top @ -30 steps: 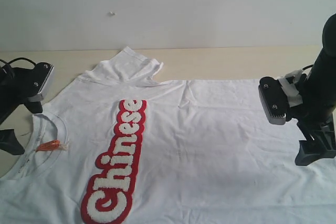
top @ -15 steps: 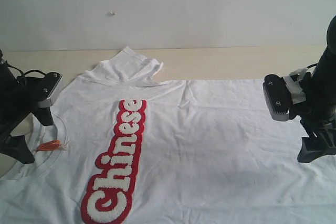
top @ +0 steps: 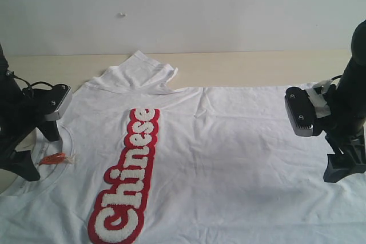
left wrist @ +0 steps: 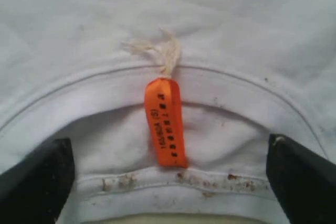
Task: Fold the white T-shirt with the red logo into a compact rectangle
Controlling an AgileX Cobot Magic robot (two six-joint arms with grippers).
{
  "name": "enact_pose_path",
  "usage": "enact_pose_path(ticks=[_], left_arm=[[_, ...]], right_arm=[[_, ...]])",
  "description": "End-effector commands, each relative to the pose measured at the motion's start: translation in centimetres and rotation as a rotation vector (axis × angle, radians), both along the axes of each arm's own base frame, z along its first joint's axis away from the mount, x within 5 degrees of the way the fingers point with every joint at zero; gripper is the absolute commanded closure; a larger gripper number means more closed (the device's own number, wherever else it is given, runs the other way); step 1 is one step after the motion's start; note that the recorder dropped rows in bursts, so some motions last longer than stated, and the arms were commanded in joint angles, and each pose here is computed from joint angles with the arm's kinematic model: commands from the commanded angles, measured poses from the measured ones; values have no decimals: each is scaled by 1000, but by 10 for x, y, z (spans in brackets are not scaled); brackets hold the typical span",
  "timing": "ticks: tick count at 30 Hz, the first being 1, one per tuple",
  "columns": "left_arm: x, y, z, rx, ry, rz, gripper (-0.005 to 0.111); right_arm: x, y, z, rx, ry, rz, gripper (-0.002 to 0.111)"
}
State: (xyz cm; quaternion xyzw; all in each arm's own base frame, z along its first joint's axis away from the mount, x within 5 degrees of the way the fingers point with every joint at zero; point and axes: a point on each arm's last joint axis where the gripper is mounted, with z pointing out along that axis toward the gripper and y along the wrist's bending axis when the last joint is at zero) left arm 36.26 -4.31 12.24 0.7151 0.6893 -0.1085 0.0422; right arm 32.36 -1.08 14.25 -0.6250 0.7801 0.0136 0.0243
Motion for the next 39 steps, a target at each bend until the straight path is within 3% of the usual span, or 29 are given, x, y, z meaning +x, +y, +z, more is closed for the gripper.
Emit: enact_pose_path(ticks=[1,10,15,19,28,34,39], left_arm=[[3,-3,5,-7,-7,1,12],[5,-3,5,-6,-19,40,12],[6,-3,4,7,-14,137,12],[4,-8,4,64,-15,95,12],[-2,-48,4,67,-56,-91,12],[0,-39,3,160,-76,-132,12],[2,-39,-1,161,-90,-117,12]], right_arm=[[1,-2,1,2,-10,-1,14],[1,-1,1,5,-8,-35,14],[1,-1,1,6,-7,-49,14],[1,-1,1,6,-7,-49,14],[2,-1,1,5,-19,-51,14],[3,-2,1,4,-25,-56,14],[4,1,2,38,-35,-87,14]])
